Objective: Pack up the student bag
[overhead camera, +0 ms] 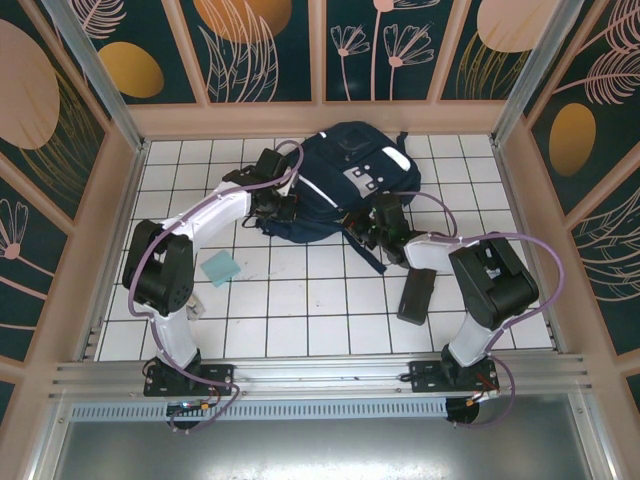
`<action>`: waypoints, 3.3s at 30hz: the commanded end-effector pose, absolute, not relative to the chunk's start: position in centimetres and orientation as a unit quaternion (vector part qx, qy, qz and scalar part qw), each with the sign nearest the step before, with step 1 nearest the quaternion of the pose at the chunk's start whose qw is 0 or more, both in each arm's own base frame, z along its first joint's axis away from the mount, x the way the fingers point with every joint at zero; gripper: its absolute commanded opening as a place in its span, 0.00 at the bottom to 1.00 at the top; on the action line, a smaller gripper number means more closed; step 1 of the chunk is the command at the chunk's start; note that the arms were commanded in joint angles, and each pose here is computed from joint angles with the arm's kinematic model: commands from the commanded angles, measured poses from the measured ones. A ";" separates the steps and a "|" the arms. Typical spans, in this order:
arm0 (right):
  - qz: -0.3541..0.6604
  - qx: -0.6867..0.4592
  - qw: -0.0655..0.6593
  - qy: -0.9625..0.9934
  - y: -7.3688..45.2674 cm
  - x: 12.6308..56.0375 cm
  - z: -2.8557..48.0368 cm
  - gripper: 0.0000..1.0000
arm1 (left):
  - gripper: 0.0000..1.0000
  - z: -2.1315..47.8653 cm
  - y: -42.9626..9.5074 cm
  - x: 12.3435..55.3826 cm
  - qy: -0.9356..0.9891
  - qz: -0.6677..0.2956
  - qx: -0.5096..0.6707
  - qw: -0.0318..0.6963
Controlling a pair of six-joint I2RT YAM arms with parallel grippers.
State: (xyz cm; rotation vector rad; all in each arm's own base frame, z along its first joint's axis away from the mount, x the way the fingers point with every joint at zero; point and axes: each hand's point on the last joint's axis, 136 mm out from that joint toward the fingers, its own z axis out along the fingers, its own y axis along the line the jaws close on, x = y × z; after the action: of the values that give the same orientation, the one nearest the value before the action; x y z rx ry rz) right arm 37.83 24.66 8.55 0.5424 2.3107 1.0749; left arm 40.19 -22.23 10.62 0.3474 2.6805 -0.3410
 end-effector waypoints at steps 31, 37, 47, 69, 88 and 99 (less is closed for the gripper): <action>0.311 0.260 0.330 0.852 13.4 40.8 13.2 0.58 | 0.00 13.8 -35.2 38.5 0.926 -0.322 0.073 0.183; 0.386 0.234 0.301 0.840 17.6 39.6 14.0 0.59 | 0.00 15.7 -36.8 38.2 0.911 -0.356 0.076 0.193; 0.454 0.247 0.228 0.825 21.6 39.1 11.0 0.63 | 0.00 18.0 -36.8 37.6 0.893 -0.390 0.058 0.219; 0.461 0.265 0.302 0.791 20.6 41.4 13.6 0.00 | 0.00 10.4 -24.9 37.8 0.960 -0.170 0.033 0.218; 0.527 0.249 0.245 0.775 25.2 41.2 14.6 0.00 | 0.00 13.5 -34.1 37.9 0.923 -0.286 0.103 0.236; 0.462 0.259 0.306 0.791 21.5 41.6 15.0 0.00 | 0.00 12.5 -23.6 40.3 0.949 -0.162 0.009 0.272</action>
State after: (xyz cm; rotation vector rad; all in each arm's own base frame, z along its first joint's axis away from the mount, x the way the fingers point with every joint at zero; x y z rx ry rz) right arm 40.12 23.64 12.17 0.7176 2.1874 1.3152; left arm 37.83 -31.02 12.40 0.2212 2.5686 -0.6883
